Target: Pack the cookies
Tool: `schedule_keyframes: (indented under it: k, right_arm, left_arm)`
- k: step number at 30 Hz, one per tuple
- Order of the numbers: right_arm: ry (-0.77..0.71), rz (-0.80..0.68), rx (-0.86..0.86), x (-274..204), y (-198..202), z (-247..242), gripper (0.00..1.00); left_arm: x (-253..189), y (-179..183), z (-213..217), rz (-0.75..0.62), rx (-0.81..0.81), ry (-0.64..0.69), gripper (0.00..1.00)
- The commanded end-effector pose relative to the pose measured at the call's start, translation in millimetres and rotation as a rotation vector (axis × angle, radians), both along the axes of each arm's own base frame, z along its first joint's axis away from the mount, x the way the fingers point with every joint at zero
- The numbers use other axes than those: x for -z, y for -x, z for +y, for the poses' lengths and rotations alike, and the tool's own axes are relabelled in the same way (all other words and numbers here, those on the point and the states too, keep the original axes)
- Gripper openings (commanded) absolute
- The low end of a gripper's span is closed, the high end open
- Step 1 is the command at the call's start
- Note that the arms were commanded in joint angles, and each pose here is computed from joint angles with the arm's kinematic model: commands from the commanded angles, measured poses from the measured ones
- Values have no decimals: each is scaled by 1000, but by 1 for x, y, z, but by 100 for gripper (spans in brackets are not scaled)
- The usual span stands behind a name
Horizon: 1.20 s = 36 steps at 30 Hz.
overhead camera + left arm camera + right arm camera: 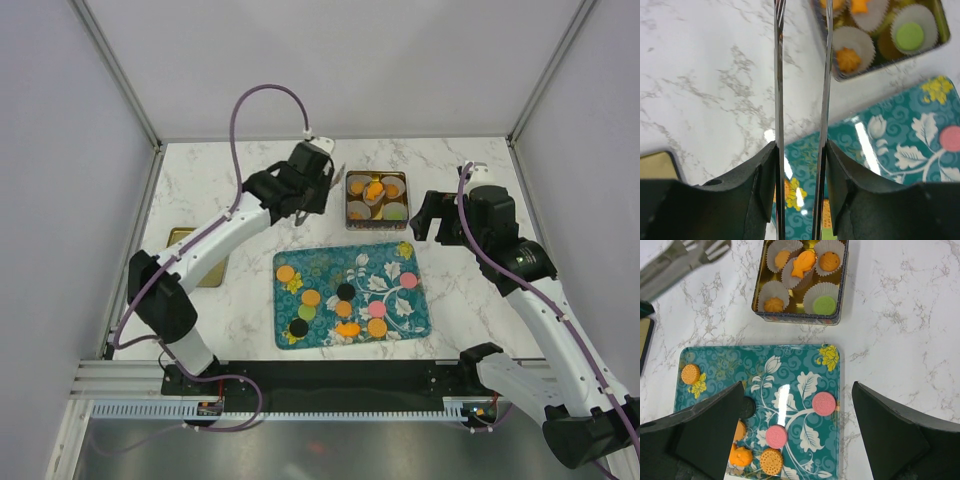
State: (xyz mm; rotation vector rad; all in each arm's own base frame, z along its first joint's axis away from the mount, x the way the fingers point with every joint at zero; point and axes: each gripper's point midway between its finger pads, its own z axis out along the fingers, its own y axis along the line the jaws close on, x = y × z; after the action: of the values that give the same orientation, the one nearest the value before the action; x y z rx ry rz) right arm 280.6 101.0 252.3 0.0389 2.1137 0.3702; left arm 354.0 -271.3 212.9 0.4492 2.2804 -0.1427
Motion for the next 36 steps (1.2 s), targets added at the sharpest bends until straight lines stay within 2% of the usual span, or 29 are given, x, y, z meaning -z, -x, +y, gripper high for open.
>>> schedule_keyframes:
  k: [1, 4, 11, 18, 23, 28, 32, 36]
  right_arm:
    - [-17, -38, -15, -17, -3, 3, 98]
    - [-22, -41, -11, -18, -4, 4, 98]
    - [-56, -18, -66, -14, 1, 15, 98]
    - [-49, 8, -76, -2, 4, 15, 98]
    - [-52, 18, -85, 3, 6, 17, 98]
    - [-54, 25, -88, 5, 5, 18, 98]
    - [-53, 23, -89, 5, 5, 18, 98]
    - [-52, 25, -89, 5, 5, 18, 98]
  left_arm:
    - [-3, -40, 50, -32, -170, 61, 48]
    - [18, -72, 101, 3, -316, 97, 48]
    - [48, -122, 168, 42, -493, 123, 47]
    - [119, -130, 192, 181, -559, 80, 47]
    - [151, -131, 203, 267, -574, 113, 48]
    - [170, -129, 205, 304, -572, 89, 54]
    - [179, -125, 204, 325, -572, 85, 68]
    - [178, -124, 204, 320, -564, 90, 76]
